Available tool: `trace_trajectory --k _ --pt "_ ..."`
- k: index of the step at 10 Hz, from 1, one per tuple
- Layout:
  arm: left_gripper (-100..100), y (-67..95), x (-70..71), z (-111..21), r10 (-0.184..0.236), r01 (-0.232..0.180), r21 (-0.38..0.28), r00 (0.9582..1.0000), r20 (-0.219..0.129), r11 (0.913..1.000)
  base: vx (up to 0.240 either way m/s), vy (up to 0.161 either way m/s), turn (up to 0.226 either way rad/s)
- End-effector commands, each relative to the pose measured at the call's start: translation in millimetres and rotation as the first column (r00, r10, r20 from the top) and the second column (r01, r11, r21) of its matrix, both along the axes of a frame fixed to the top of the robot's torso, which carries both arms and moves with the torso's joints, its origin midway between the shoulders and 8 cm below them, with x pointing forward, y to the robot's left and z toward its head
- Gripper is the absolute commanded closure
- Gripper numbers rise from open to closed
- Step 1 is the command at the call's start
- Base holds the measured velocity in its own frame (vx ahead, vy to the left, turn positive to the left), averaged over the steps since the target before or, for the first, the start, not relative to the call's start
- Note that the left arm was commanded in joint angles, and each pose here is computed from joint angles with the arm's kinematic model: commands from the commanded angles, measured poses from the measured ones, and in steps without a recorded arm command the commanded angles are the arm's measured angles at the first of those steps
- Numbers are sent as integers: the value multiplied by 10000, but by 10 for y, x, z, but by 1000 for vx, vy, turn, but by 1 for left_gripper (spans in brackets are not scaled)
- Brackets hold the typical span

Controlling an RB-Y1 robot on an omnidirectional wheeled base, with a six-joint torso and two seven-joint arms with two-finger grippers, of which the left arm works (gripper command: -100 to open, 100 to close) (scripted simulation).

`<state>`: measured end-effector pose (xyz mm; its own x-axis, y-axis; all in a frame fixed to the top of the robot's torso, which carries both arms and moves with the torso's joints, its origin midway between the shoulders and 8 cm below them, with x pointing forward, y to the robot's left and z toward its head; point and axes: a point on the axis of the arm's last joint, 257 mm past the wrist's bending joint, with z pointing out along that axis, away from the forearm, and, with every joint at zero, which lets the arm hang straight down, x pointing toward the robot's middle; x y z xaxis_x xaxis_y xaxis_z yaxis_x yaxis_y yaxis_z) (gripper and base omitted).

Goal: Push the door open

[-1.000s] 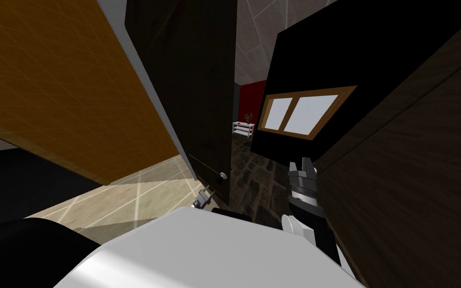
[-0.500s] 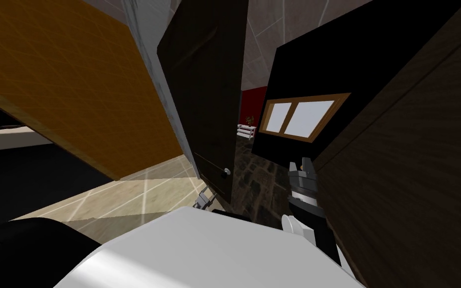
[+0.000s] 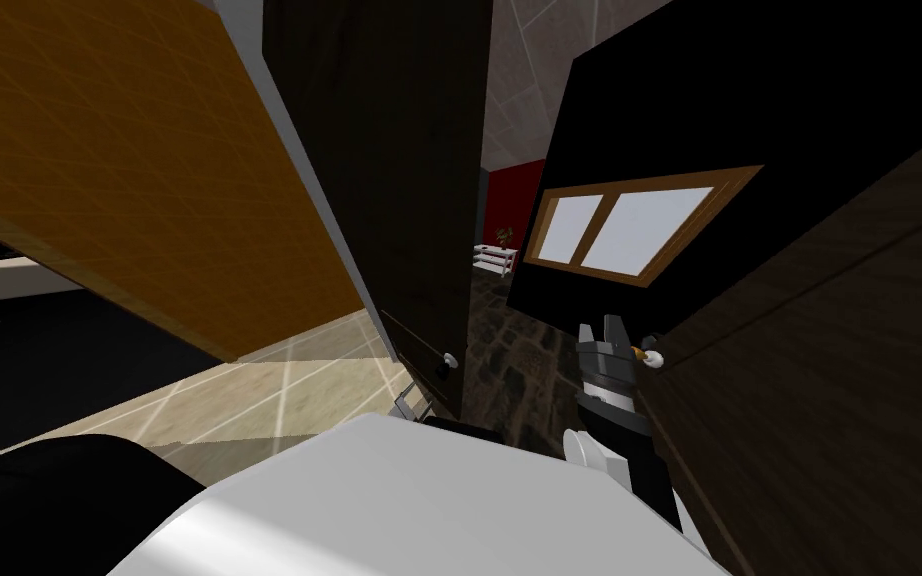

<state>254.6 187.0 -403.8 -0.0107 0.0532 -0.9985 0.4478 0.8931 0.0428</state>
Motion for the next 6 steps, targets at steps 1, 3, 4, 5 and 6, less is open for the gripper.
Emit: trace_trajectory --k 1,3,4,5,6 --pt "-100 -69 -101 10 -96 96 43 10000 7 9999 102 -1 22" --pt "-100 -191 -311 1 -258 258 55 9997 2 9997 115 -24 30" --pt "-100 -260 -412 3 -317 317 30 9995 10 9995 167 -1 68" --pt "-100 -296 -460 7 -338 338 10 9994 17 9994 177 14 67" --pt "-100 -369 -550 17 -368 369 -41 9993 36 9993 183 -15 29"
